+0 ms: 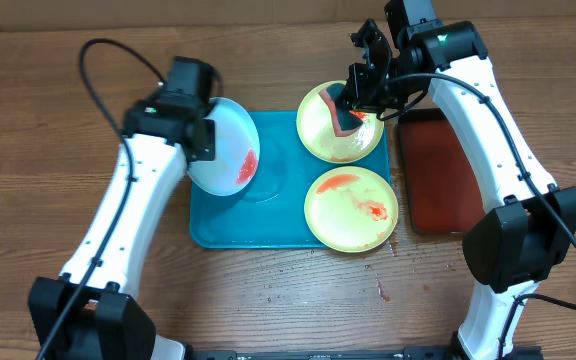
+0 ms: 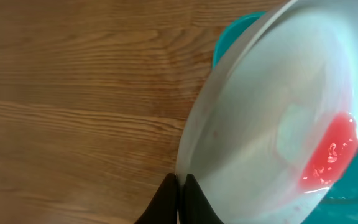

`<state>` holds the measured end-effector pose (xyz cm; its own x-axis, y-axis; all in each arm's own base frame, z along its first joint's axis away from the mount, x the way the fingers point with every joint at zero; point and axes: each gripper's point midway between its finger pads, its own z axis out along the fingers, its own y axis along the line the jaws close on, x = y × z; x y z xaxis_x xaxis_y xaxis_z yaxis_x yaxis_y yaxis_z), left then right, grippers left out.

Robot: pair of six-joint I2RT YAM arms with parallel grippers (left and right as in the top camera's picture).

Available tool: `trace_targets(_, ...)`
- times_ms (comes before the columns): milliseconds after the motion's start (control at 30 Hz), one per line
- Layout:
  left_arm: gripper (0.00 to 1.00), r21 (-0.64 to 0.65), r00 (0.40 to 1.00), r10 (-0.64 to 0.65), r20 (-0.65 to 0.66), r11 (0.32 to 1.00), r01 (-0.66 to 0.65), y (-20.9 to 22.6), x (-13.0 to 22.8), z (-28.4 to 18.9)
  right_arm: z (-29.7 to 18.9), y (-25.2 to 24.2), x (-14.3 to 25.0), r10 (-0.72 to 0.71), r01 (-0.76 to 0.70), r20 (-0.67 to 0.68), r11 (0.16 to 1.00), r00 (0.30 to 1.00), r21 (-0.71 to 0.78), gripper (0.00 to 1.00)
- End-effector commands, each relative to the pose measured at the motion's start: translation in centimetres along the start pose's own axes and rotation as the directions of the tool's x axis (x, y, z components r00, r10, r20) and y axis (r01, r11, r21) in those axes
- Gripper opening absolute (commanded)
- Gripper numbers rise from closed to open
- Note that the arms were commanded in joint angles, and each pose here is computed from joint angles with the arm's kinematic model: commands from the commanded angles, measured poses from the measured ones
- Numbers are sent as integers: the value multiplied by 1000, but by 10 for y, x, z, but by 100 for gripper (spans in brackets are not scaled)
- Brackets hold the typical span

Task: Clean dirty plates on tray and stack at the side
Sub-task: 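Lift the white plate with the left gripper and tilt it up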

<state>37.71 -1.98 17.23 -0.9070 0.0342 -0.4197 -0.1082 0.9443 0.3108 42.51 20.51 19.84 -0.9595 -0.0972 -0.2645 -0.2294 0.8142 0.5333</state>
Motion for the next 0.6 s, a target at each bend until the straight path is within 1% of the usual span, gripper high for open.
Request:
trace_targets(0, 4, -190, 989, -70, 130, 977, 94, 21, -16, -27, -10, 1, -5, -13, 13, 27, 1000, 1000, 2, 4)
trace_targets(167, 4, -282, 970, -115, 214, 944, 174, 20, -17, -44, -10, 1, -5, -10, 10, 29, 1000, 1000, 1, 4)
trace_targets(367, 4, -324, 943, -137, 302, 916, 237, 12, -16, -63, -10, 1, -6, -11, 11, 31, 1000, 999, 1, 4)
trace_targets(567, 4, -360, 924, -84, 374, 905, 228, -4, -11, -85, -10, 0, -6, -10, 10, 31, 1000, 999, 9, 4)
